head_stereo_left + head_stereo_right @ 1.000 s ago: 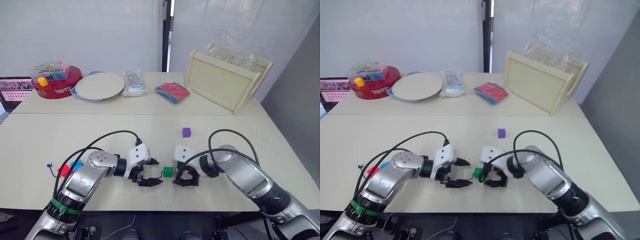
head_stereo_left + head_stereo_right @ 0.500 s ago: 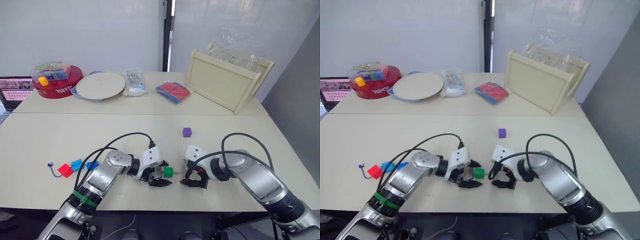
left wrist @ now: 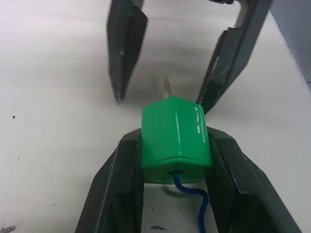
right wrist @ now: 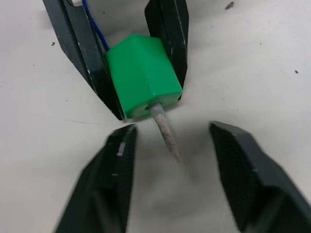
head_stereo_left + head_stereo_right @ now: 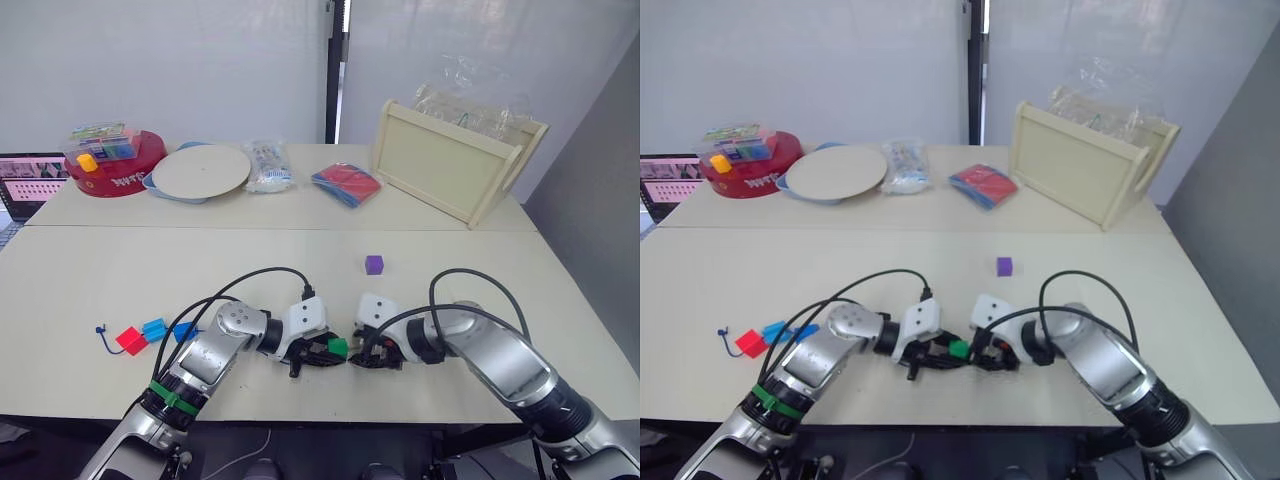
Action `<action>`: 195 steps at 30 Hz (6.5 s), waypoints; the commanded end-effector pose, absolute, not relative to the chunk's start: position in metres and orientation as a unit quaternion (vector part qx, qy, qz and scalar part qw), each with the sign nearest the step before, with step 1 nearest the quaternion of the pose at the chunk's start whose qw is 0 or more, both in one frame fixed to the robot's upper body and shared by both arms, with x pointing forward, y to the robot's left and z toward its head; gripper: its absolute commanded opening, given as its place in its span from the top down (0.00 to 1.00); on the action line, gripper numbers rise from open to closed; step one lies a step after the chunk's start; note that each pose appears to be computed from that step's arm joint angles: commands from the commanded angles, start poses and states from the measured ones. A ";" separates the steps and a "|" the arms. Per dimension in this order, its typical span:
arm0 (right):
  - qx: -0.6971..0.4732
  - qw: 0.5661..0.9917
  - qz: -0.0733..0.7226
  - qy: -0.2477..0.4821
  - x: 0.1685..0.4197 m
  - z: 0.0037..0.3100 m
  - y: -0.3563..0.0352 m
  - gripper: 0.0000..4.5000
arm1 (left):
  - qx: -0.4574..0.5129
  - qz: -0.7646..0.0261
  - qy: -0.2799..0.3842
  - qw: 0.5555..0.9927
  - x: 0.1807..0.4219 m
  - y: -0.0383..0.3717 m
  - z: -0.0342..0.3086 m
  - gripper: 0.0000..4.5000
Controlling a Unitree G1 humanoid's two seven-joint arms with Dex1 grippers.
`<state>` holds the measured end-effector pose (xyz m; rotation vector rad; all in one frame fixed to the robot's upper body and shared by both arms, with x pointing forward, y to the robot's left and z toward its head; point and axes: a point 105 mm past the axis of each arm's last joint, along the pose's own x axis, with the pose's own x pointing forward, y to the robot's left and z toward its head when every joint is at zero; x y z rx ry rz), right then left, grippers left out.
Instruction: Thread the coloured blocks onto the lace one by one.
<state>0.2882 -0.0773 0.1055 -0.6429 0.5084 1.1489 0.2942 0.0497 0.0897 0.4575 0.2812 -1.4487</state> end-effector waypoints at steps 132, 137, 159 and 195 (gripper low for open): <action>0.094 0.989 0.110 -0.018 0.397 0.123 -0.051 0.73 | 0.158 -0.564 0.115 0.803 0.298 0.114 0.107 1.00; 0.044 0.983 0.177 -0.030 0.344 0.115 -0.051 0.73 | 0.156 -0.567 0.114 0.801 0.300 0.110 0.107 1.00; 0.028 0.957 0.289 -0.010 0.271 0.111 -0.066 0.04 | 0.162 -0.580 0.120 0.789 0.293 0.112 0.103 1.00; -0.234 0.655 0.714 0.077 0.308 0.111 -0.087 0.65 | 0.152 -0.593 0.129 0.780 0.259 0.104 0.105 1.00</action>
